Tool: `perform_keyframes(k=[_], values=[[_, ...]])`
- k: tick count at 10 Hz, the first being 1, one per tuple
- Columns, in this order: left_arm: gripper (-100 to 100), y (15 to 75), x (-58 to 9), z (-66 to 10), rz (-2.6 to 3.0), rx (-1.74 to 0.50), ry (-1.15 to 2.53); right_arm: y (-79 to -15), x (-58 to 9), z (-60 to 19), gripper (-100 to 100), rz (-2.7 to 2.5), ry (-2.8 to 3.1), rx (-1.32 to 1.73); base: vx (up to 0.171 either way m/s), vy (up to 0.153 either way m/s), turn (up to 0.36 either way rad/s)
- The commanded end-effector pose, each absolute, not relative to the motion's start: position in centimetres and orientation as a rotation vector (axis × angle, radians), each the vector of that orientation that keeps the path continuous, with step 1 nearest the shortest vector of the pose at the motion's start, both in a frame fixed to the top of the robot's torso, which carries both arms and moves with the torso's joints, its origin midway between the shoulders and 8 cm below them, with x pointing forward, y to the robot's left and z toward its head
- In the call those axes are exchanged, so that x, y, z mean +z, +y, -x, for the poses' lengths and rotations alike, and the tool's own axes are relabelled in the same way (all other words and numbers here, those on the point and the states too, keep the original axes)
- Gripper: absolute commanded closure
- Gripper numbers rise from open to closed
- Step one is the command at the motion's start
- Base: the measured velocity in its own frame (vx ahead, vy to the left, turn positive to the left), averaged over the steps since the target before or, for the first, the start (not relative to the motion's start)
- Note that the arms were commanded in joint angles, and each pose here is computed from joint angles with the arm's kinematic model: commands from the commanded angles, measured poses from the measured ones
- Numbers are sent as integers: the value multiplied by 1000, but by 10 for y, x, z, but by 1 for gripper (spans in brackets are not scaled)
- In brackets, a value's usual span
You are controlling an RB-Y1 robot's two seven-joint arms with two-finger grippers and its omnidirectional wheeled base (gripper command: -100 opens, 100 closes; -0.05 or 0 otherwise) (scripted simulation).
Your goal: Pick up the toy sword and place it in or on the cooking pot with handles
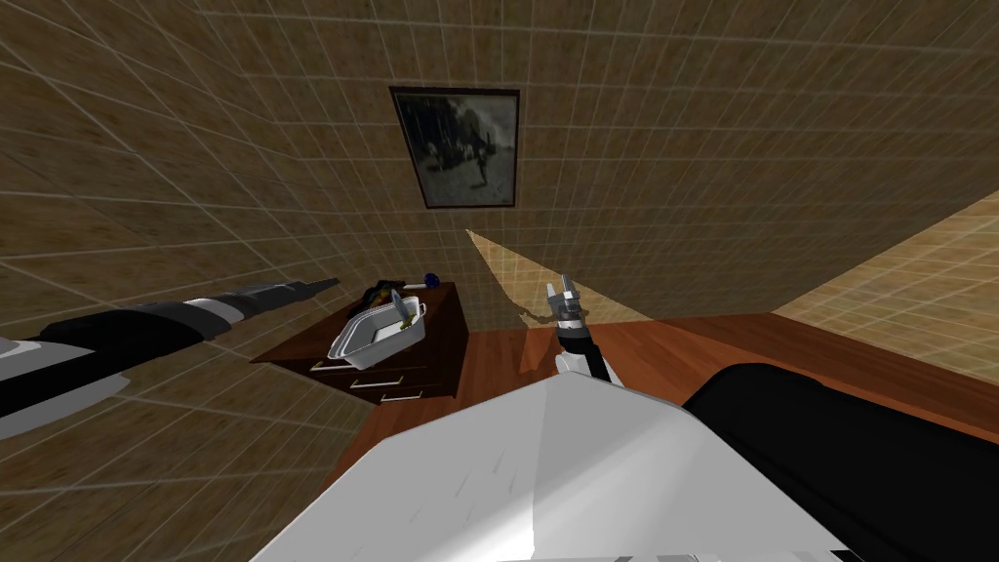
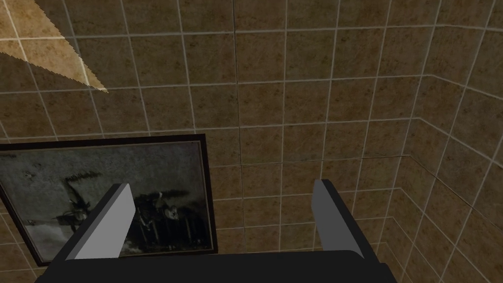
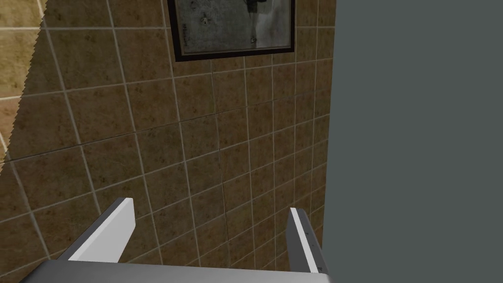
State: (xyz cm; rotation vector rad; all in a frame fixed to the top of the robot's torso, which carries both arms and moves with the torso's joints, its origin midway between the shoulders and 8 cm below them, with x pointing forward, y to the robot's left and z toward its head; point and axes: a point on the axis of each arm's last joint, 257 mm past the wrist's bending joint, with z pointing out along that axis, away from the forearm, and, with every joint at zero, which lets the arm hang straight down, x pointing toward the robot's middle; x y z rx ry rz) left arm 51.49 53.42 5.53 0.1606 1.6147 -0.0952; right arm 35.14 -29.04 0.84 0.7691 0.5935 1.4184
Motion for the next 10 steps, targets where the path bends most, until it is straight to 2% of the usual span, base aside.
perform_keyframes(k=[1, 4, 5, 10], values=[[-100, 527, 49, -513, -143, -106, 1637, -290, 8, -351, 0, -769, 593, 1418, 34, 35, 78], [-100, 511, 48, -513, -170, -131, 1637, -290, 8, -351, 0, -769, 593, 1418, 23, 14, 13], [0, 510, 48, -513, -171, -132, 1637, -290, 8, -351, 0, -769, 593, 1418, 0, 0, 0], [0, 510, 48, -513, -171, -132, 1637, -290, 8, -351, 0, -769, 593, 1418, 0, 0, 0]])
